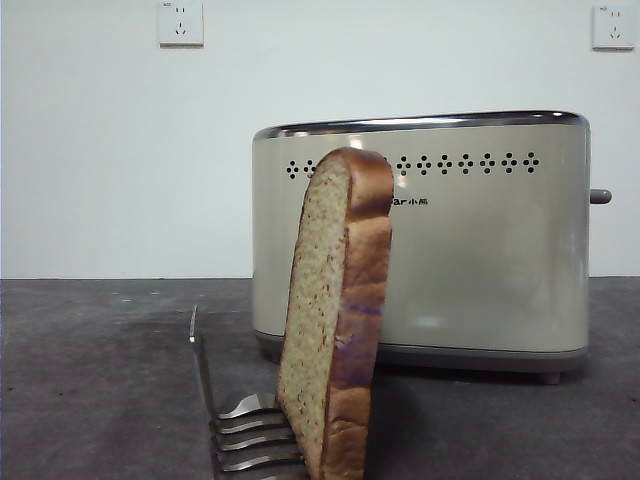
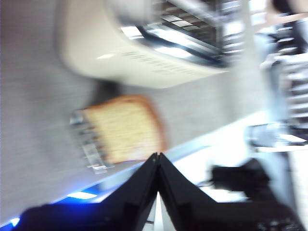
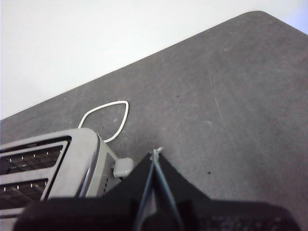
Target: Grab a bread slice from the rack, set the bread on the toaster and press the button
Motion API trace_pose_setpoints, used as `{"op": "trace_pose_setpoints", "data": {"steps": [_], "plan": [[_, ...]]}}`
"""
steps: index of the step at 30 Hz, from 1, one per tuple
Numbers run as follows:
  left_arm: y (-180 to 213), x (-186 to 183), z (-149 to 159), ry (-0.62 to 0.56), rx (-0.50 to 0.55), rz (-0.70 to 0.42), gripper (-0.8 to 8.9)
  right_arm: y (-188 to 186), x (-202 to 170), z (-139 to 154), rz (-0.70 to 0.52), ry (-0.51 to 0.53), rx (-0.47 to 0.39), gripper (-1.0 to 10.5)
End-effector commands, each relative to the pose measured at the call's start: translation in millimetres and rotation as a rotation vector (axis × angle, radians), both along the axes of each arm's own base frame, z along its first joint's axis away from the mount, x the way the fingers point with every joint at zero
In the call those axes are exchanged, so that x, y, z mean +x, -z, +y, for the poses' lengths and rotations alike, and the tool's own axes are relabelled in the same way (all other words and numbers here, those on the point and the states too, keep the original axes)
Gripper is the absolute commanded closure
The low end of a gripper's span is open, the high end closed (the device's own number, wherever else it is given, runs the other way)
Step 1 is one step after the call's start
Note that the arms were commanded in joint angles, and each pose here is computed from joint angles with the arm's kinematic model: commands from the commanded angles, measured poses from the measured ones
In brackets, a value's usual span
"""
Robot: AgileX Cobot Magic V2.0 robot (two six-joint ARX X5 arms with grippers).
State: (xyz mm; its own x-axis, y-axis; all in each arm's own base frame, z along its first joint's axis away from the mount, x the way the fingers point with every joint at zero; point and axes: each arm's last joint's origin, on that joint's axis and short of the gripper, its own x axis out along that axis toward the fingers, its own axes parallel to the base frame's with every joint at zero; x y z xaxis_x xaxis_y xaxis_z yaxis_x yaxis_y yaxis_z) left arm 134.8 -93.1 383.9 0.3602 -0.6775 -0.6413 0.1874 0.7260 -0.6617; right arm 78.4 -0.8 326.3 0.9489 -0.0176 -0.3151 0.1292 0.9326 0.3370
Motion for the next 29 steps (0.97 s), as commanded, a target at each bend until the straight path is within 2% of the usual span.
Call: {"op": "trace_pose_setpoints", "data": {"steps": [1,4,9,12,14,18,19,29], "plan": [[-2,1,-3,-0.021,-0.062,0.033,8.14,-5,-2,0,-0.021,0.002,-0.007,9.5],[-3,2,-4,-0.03,-0.086,0.052,8.14,-9,-5,0,-0.024,0.001,-0.007,9.5],[3,4,-6,-0.154,-0.115,0.233,8.14,-14,-10,0,-0.017,0.001,-0.007,9.5],[10,9,-12,-0.178,-0.09,0.312,8.13,-17,-12,0,-0.021,0.001,-0.007,9.5],[16,13,-18,-0.179,-0.061,0.366,8.0,-19,-13,0,-0.018,0.002,-0.007,9.5],[31,20,-39,-0.148,0.015,0.458,5.2,-18,-14,0,-0.006,0.001,-0.007,9.5],[35,22,-44,-0.142,0.033,0.475,4.81,-17,-14,0,0.001,0.001,-0.007,9.5],[68,22,-85,-0.148,0.313,0.492,4.66,-11,-17,0,0.066,0.001,-0.007,9.5]]}}
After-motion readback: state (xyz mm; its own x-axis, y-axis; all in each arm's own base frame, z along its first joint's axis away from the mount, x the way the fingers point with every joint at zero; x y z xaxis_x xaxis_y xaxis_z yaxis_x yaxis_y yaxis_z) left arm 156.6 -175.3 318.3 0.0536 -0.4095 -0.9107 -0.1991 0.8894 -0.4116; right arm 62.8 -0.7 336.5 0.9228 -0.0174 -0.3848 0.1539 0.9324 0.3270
